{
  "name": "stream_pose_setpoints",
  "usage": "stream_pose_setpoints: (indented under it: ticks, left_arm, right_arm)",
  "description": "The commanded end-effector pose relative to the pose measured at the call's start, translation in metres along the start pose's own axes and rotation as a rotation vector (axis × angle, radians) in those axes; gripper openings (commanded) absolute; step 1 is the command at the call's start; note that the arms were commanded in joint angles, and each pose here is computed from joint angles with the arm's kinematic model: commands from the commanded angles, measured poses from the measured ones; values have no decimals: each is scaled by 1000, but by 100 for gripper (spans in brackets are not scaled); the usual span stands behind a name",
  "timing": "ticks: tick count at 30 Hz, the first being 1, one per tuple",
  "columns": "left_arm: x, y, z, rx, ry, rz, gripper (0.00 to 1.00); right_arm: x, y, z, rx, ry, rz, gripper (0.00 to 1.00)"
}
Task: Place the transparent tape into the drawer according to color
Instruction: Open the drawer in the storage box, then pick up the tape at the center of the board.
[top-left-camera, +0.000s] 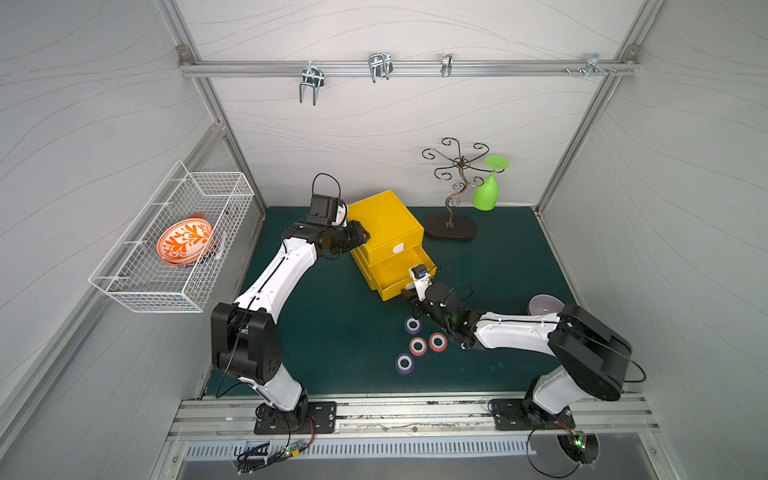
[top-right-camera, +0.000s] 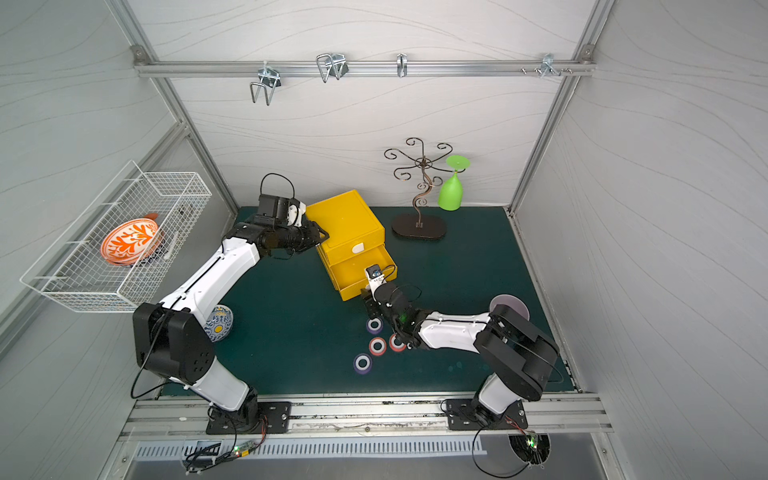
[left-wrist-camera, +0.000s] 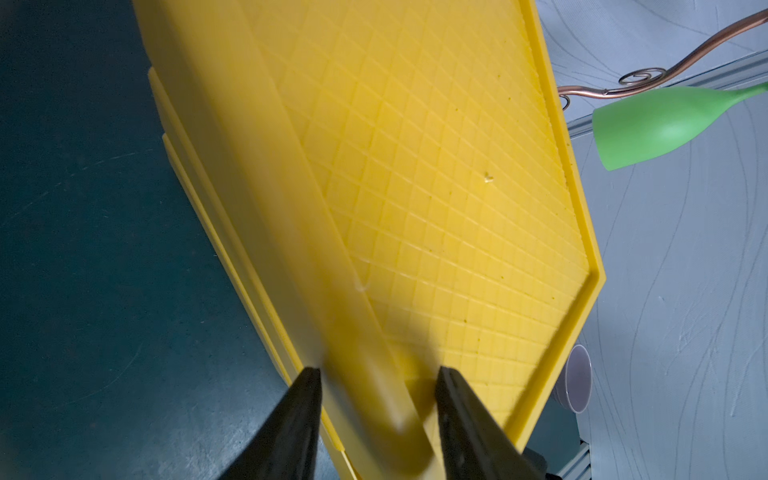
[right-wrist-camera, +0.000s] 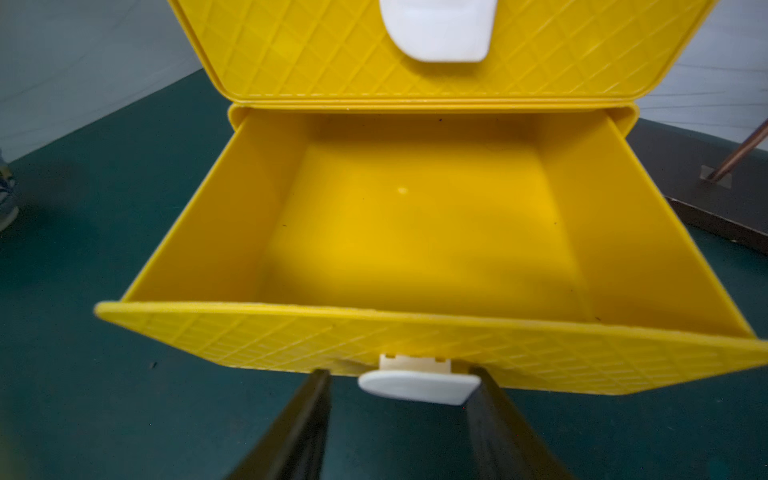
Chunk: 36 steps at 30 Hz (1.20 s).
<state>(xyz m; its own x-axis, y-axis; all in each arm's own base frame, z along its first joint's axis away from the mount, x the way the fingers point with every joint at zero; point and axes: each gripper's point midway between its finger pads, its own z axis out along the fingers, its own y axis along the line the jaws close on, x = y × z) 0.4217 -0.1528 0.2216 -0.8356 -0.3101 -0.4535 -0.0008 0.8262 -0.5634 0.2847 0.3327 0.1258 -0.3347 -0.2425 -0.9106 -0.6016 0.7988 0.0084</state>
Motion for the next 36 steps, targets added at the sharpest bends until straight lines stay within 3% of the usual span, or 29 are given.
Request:
stream_pose_setpoints:
  ticks: [1, 12, 19, 27, 36]
  left_arm:
    - [7, 9, 2, -27, 19, -4, 57]
    - [3, -7, -21, 39, -53, 21, 85]
    - [14, -13, -43, 86, -97, 45, 98]
    - [48, -1, -50, 109, -60, 45, 99]
    - [83, 6, -47, 161, 16, 55, 96]
  right_arm:
    - [-5, 3, -10, -6, -6, -3, 76]
    - [6, -6, -53, -30, 98, 34, 88]
    - [25, -29, -89, -89, 258, 189, 92]
    - [40, -49, -122, -111, 448, 257, 93]
    - [81, -44, -131, -151, 695, 326, 90]
